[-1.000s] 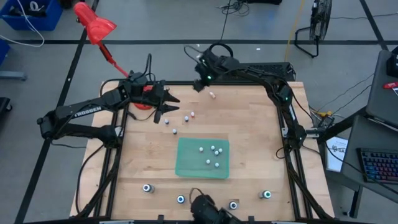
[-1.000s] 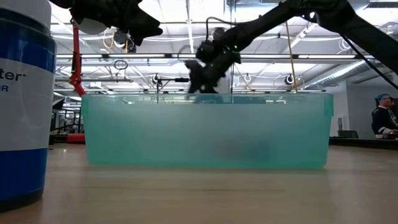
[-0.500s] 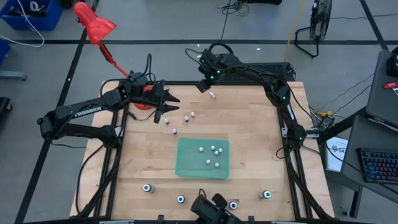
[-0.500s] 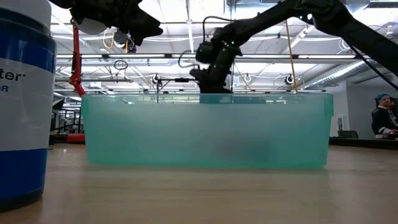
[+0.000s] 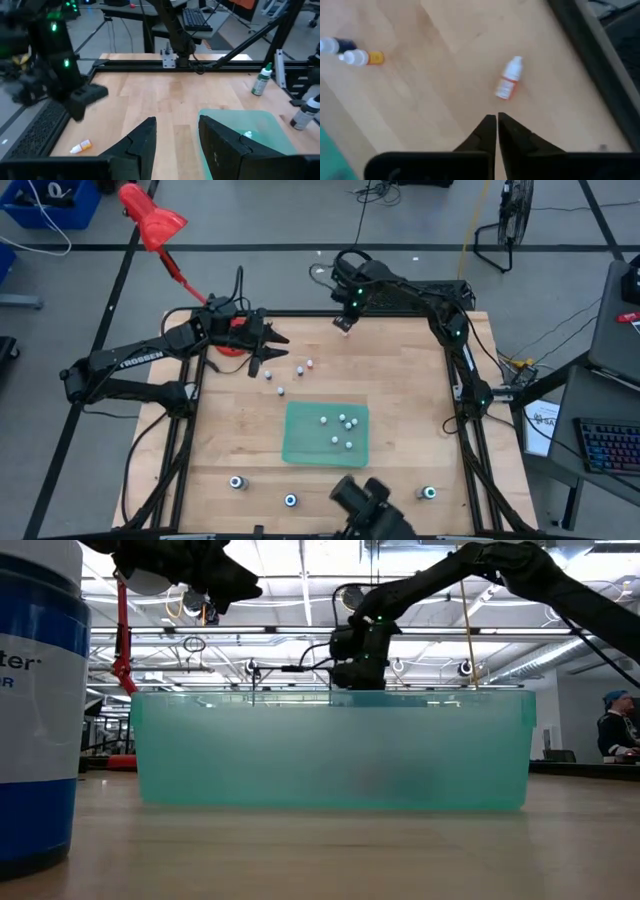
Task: Pick & Place food coloring
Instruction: Put the small orange food coloring bottle into the green bin
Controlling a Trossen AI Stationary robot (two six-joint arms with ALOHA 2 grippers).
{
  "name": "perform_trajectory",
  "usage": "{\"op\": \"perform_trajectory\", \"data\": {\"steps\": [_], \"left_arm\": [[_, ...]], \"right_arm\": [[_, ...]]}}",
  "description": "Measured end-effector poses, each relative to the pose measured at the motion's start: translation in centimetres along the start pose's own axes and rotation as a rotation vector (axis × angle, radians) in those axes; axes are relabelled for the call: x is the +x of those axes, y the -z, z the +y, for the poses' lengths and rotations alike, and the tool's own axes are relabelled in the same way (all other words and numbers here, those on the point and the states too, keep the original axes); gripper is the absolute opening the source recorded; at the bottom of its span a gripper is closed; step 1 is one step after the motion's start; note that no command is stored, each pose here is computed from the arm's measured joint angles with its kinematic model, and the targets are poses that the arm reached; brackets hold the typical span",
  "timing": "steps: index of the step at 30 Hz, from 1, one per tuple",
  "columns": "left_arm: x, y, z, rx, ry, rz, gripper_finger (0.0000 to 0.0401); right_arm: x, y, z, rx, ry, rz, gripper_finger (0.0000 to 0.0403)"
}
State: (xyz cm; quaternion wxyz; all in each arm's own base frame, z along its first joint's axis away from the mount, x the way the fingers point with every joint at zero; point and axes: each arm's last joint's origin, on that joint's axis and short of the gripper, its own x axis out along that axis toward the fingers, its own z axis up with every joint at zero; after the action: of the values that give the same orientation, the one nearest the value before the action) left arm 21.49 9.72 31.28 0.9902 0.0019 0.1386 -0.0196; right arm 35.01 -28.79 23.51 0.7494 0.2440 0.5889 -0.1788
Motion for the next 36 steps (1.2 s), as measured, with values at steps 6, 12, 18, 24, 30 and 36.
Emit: {"op": "perform_trajectory", "data": {"steps": [6,12,18,24,30,36], "left_arm": [[0.0,0.1,0.1,-0.004,-0.039,0.013,0.0149],[0.0,0.1,0.1,-0.003,-0.039,0.013,0.0149],[0.0,0.1,0.1,0.000,-0.040,0.013,0.0149],[0.0,0.1,0.2,0.001,-0.080,0.017,0.0149],[0.0,0.1,0.2,-0.003,-0.083,0.017,0.0149],[0.0,0.1,0.2,-0.004,-0.083,0.017,0.0149]], "right_arm": [[-2.0,0.0,-4.7,0.093,0.255,-0.079,0.0001],[-0.6,-0.7,-6.9,0.112,0.122,-0.238,0.0000],[1.4,-0.1,-7.8,0.146,-0.259,-0.288,0.0000],[1.7,1.7,-7.7,0.200,-0.309,-0.124,0.0000],[1.6,1.6,-7.0,0.134,-0.297,-0.127,0.0000],[-0.3,1.0,-7.5,0.058,-0.175,-0.250,0.0000]]}}
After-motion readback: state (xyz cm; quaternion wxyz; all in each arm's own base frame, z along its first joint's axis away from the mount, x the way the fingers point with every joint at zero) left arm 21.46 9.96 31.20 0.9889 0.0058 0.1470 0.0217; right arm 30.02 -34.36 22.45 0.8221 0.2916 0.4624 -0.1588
